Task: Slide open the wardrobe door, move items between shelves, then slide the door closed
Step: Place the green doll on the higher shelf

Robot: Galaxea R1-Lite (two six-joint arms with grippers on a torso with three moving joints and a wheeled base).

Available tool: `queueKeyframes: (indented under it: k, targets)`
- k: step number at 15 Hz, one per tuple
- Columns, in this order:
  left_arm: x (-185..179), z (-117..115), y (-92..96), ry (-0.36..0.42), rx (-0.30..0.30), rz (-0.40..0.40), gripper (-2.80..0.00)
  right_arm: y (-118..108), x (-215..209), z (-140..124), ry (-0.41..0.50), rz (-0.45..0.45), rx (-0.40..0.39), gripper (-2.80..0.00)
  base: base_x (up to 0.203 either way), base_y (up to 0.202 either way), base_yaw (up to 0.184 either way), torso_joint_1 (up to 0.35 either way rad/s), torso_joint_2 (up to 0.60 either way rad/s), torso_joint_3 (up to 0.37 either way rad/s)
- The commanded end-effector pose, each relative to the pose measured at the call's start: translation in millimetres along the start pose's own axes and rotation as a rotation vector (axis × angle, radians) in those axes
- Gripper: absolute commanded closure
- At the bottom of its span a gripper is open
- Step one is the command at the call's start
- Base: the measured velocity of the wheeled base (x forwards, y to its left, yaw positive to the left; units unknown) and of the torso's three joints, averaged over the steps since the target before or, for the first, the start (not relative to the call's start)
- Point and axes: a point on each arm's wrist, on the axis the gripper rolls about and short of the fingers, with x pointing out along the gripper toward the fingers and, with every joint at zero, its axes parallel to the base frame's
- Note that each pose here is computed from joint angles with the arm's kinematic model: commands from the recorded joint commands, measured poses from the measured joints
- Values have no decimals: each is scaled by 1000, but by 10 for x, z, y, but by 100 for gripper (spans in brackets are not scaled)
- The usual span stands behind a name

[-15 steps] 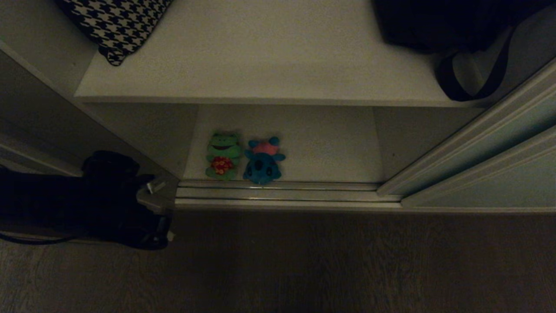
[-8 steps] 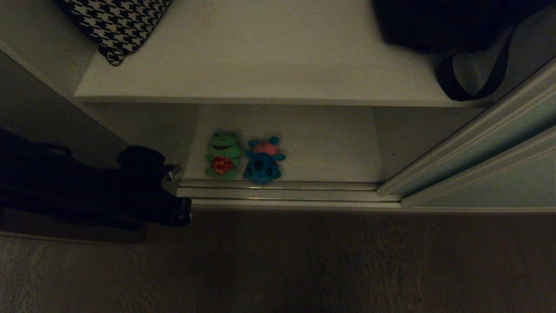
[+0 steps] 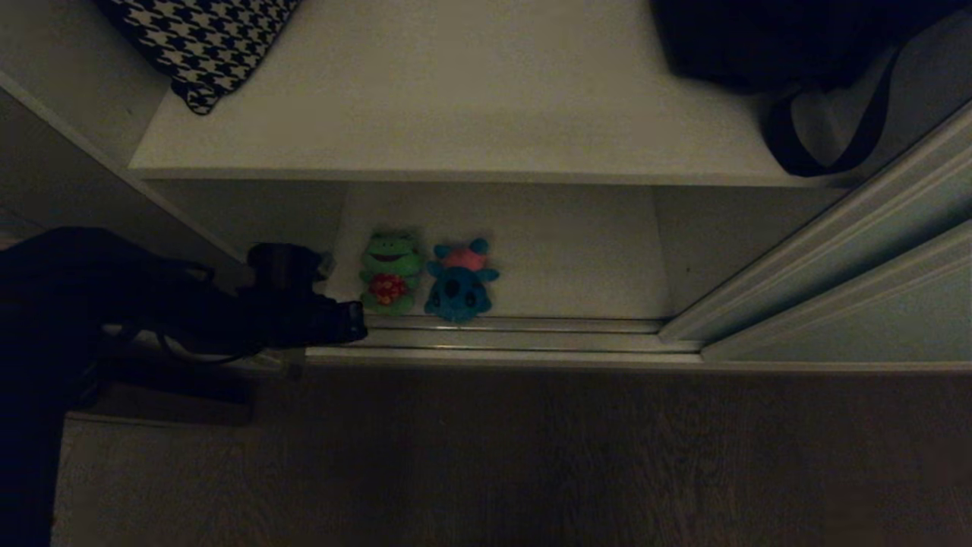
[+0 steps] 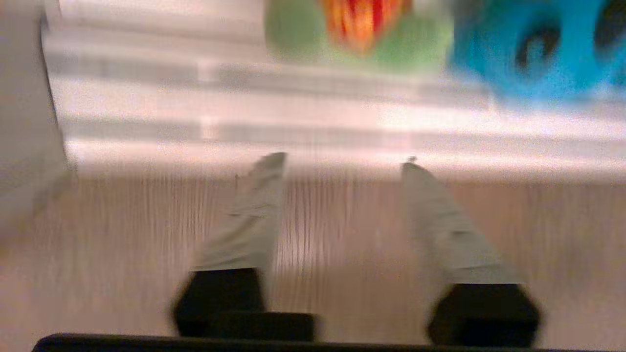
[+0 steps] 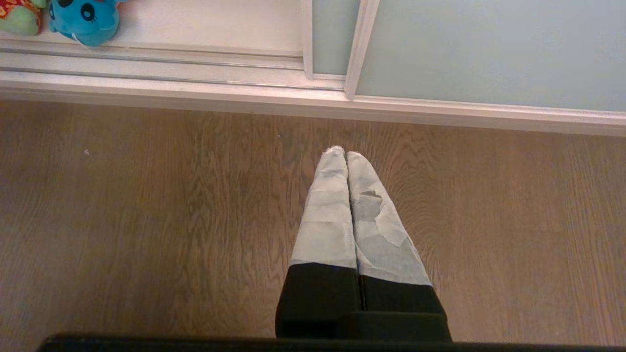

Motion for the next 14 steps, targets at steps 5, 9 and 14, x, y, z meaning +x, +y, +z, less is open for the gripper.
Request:
queueKeyframes:
  k: [5,9,14]
  targets:
    - [564,-33,134,-176,2,51,-280,0,0,4,0,0,0,0,0,0,0,0,0,0]
    - [760,24,164,-248,7,40,-280,0,0,4,0,0,0,0,0,0,0,0,0,0]
    - [948,46,191,-282,14,10,-280,0,0,4,0,-2,0,0,0,0,0,0,0,0]
